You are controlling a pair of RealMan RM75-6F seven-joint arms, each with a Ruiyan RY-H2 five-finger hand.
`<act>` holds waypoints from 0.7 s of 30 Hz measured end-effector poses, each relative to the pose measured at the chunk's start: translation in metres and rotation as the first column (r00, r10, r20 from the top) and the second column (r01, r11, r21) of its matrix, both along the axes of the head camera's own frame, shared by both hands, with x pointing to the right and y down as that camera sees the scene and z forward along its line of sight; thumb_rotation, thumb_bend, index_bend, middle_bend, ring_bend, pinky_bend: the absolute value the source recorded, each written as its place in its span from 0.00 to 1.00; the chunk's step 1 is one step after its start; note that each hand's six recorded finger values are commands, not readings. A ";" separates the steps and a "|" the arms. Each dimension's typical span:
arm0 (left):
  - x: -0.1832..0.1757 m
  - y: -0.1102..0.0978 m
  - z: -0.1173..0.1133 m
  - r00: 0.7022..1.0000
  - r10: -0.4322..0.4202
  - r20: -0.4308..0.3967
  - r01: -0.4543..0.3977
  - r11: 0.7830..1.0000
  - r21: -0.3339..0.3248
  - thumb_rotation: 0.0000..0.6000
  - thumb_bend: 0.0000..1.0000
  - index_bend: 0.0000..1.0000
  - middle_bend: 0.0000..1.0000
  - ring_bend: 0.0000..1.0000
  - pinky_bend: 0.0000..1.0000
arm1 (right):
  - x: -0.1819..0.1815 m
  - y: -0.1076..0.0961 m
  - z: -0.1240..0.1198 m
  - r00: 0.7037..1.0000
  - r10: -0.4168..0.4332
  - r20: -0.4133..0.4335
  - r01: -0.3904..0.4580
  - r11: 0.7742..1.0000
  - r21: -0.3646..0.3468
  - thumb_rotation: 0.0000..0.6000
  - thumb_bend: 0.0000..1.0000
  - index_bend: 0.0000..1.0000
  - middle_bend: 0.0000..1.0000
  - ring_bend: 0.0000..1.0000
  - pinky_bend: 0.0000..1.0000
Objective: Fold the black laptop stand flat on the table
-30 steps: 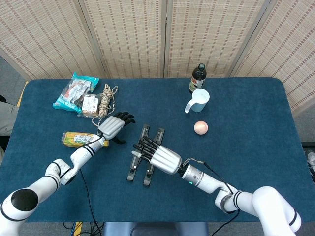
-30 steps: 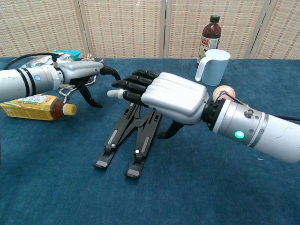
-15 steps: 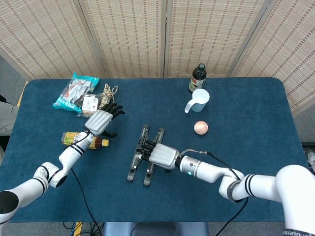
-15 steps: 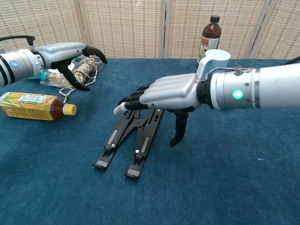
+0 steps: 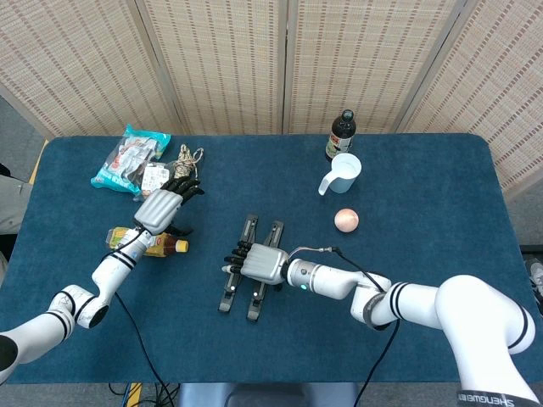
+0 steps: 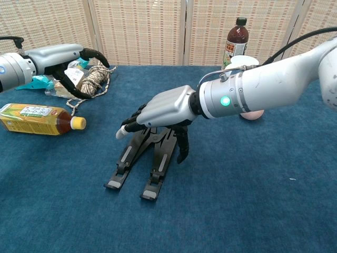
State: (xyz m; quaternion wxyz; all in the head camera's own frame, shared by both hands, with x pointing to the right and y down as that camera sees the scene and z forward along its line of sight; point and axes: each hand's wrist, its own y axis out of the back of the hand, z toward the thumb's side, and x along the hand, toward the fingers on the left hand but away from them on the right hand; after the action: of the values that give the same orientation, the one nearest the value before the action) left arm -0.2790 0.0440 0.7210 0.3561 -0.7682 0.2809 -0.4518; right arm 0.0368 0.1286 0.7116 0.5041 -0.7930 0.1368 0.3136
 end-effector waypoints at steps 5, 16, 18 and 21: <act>-0.006 0.002 0.001 1.000 -0.003 0.009 0.003 1.000 -0.006 1.00 0.13 0.19 0.10 0.05 0.08 | -0.002 0.004 0.007 0.999 -0.029 -0.017 0.029 1.000 0.001 1.00 0.00 0.00 0.00 0.00 0.00; -0.009 0.005 0.001 1.000 -0.012 0.006 0.012 1.000 -0.010 1.00 0.13 0.19 0.10 0.05 0.08 | -0.006 0.000 0.014 0.999 -0.032 -0.033 0.032 0.999 0.008 1.00 0.02 0.00 0.04 0.00 0.00; -0.010 0.005 0.002 1.000 -0.013 0.009 0.013 1.000 -0.011 1.00 0.13 0.19 0.10 0.05 0.08 | -0.007 -0.001 0.015 0.999 -0.028 -0.033 0.029 1.000 0.006 1.00 0.02 0.00 0.06 0.00 0.00; -0.011 0.005 0.002 1.000 -0.014 0.010 0.014 1.000 -0.013 1.00 0.13 0.19 0.10 0.05 0.08 | -0.008 -0.002 0.016 0.999 -0.027 -0.033 0.028 1.000 0.012 1.00 0.02 0.00 0.10 0.00 0.00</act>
State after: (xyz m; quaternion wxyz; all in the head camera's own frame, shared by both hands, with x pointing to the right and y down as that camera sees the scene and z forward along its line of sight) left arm -0.2902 0.0492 0.7234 0.3494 -0.7661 0.2817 -0.4600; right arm 0.0287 0.1262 0.7274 0.5107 -0.7828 0.1540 0.3204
